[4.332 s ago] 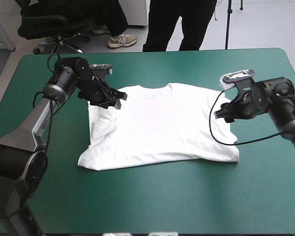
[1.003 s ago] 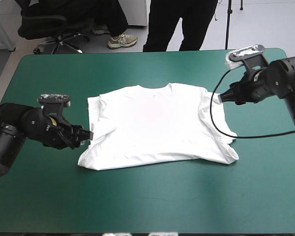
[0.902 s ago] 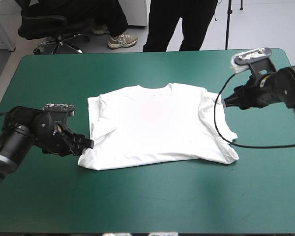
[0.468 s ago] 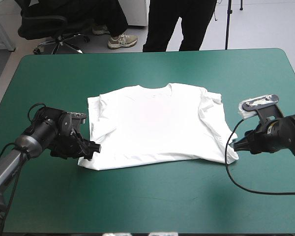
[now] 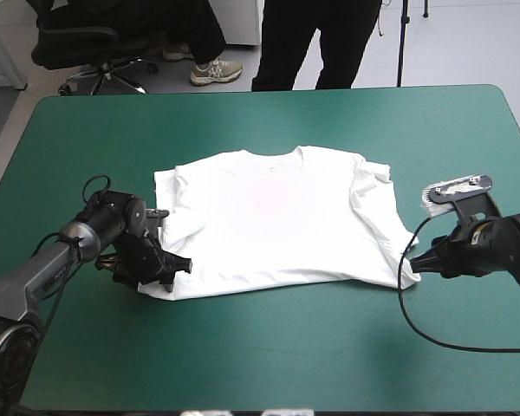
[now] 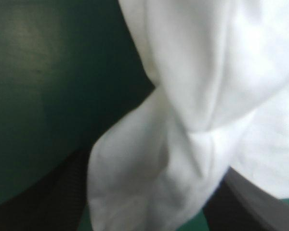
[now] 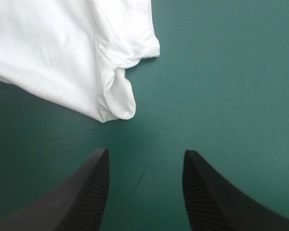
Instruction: Fold the cloth
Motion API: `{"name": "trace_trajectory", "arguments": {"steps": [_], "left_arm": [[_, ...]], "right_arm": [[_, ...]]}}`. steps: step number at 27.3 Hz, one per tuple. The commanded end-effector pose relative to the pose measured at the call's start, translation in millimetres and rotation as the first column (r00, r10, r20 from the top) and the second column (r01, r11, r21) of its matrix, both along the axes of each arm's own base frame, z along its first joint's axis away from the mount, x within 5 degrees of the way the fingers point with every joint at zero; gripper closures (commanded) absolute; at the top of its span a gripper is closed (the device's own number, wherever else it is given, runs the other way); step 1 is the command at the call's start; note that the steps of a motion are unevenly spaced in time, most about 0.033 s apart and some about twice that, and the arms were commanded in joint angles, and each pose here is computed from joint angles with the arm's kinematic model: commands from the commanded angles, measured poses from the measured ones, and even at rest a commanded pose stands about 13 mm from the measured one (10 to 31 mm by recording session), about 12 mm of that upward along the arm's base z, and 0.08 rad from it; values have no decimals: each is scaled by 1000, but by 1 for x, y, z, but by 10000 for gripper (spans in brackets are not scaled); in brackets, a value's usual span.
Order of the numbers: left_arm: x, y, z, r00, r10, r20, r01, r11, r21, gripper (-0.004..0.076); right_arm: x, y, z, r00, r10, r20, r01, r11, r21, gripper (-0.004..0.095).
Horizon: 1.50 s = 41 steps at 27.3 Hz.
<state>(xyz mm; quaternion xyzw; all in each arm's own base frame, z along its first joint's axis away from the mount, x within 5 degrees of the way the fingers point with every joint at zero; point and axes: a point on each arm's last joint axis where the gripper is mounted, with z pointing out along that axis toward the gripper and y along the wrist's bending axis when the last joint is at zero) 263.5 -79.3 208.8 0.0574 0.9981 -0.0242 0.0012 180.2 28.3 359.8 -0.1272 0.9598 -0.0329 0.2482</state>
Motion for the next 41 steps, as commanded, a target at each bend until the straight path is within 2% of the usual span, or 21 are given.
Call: {"name": "trace_trajectory", "arguments": {"steps": [1,4,6,10,14,16,23,35,37,39,40,41], "left_arm": [[-4,-2,5,1000,8,21,-8,1000,-30,278],[-9,-2,-1,1000,16,5,-15,999,-36,289],[-10,-3,-3,1000,26,-3,-26,998,-51,332],[-10,-4,-3,999,33,-9,-34,997,-62,501],[-11,-4,-3,999,35,-10,-36,997,-65,682],[-10,-4,-3,999,36,-5,-36,997,-66,740],[-10,-4,-3,999,36,-2,-36,997,-67,741],[-11,-4,-3,999,35,-16,-36,997,-64,741],[-11,-4,-3,999,35,-16,-36,997,-64,741],[-11,-4,-3,999,35,-16,-36,997,-64,741],[-11,-4,-3,999,28,-15,-29,998,-64,741],[-11,-4,-3,1000,28,-12,-29,997,-65,741]], "right_arm": [[0,0,10,997,4,82,-6,1000,20,449],[4,2,-1,997,8,75,-10,1000,26,449],[8,4,-13,999,4,53,-6,999,42,449],[22,8,-35,999,10,31,-12,998,54,449],[37,11,-50,999,21,-34,-19,999,34,448],[45,13,-59,998,25,-62,-23,999,27,444],[67,18,-87,988,31,-152,-30,1000,9,353],[74,21,-145,956,29,-291,-30,1000,3,359],[71,21,-151,953,28,-301,-27,1000,7,378],[69,21,-154,953,34,-301,-31,999,14,461],[68,22,-154,951,37,-307,-30,999,29,561],[68,23,-154,949,35,-312,-26,999,34,607]]}}
